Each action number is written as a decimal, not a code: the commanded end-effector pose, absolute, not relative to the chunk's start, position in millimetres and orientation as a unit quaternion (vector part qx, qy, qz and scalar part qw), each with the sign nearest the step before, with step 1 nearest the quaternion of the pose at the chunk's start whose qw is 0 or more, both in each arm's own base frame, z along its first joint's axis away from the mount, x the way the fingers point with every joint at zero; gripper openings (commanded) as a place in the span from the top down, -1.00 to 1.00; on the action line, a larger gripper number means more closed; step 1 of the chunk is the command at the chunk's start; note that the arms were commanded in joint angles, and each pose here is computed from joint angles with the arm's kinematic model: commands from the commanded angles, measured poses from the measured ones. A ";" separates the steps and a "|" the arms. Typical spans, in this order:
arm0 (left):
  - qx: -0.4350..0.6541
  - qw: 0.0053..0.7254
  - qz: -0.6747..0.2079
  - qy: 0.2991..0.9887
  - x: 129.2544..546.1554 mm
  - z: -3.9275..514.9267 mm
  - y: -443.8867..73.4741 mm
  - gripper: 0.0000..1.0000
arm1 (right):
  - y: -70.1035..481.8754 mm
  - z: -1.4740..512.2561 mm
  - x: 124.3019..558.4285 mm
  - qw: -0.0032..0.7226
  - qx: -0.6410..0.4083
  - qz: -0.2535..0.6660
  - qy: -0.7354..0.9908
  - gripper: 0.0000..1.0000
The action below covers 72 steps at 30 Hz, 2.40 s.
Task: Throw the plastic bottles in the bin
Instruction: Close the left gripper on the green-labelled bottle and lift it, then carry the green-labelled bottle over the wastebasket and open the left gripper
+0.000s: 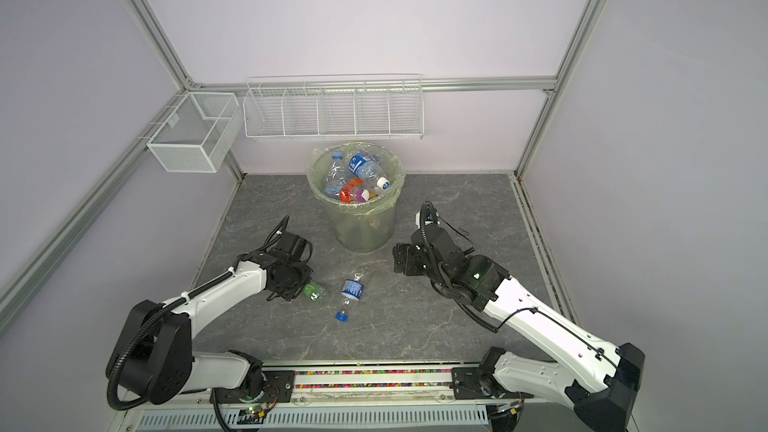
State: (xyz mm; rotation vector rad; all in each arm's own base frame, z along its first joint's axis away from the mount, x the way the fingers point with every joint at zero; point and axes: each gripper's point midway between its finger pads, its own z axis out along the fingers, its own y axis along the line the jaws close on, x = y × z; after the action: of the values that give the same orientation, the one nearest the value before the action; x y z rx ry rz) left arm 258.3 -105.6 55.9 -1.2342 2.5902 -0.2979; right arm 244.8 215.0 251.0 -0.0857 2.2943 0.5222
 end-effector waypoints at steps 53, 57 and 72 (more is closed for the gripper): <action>-0.128 0.358 -0.284 0.880 433.2 384.3 -229.8 0.80 | 162.7 232.3 213.7 0.383 0.016 0.185 0.905 -0.77; -0.113 0.339 -0.329 0.874 444.0 380.6 -253.9 0.09 | 161.5 235.2 213.2 0.385 0.020 0.189 0.903 -0.77; -0.119 0.372 -0.306 0.868 434.9 408.9 -236.2 -0.99 | 152.6 236.5 204.9 0.388 0.032 0.201 0.899 -0.77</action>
State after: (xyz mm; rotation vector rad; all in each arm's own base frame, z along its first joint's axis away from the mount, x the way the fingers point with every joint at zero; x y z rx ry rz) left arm 452.1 -249.0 373.3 -0.3180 2.2969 -0.7864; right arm 206.7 157.7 244.9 0.0553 2.2705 0.5309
